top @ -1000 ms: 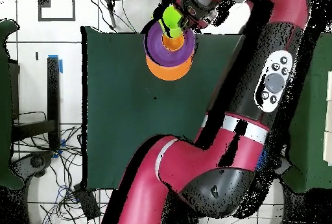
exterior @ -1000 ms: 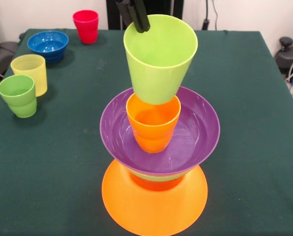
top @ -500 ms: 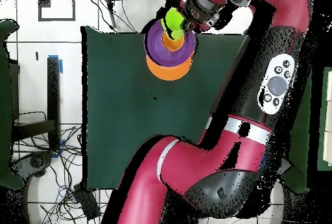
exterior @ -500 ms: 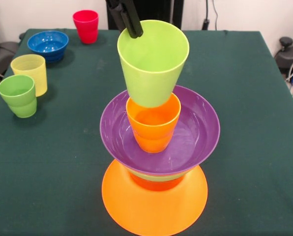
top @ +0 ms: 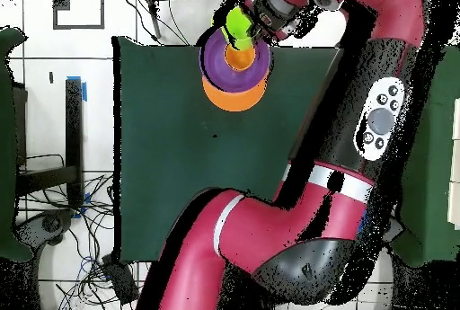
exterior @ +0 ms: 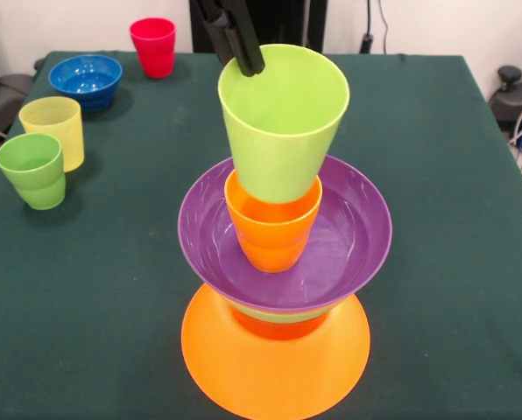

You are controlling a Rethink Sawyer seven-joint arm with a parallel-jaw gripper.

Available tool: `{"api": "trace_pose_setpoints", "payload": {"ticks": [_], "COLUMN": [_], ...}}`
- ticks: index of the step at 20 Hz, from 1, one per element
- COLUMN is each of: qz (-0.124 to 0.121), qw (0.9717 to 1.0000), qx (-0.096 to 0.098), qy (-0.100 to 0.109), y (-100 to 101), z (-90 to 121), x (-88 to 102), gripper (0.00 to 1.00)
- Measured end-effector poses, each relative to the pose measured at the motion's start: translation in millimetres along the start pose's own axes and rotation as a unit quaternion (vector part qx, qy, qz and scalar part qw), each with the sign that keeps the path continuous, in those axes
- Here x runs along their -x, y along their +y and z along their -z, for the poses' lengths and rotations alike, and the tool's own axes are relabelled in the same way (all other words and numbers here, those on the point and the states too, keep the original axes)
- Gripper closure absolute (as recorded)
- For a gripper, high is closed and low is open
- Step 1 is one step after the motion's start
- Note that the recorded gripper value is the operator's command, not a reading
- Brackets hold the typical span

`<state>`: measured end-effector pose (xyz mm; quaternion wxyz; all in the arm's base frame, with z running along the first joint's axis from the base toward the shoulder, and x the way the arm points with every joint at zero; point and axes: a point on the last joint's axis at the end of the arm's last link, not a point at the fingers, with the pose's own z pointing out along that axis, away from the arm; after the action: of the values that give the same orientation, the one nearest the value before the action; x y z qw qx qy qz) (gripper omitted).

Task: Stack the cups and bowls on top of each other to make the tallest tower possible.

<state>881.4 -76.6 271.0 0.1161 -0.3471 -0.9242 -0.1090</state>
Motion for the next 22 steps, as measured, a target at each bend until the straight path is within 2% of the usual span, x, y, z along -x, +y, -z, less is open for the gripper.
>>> {"api": "trace_pose_setpoints", "payload": {"ticks": [11,22], "qz": [0.006,0.004], "qw": [0.9998,0.9998], "qx": [0.01,0.012], "qy": [-0.018,-0.017], "y": [6.0,0.7], "z": [3.8,3.2], "x": [-2.7,-1.0], "gripper": [1.0,1.0]}}
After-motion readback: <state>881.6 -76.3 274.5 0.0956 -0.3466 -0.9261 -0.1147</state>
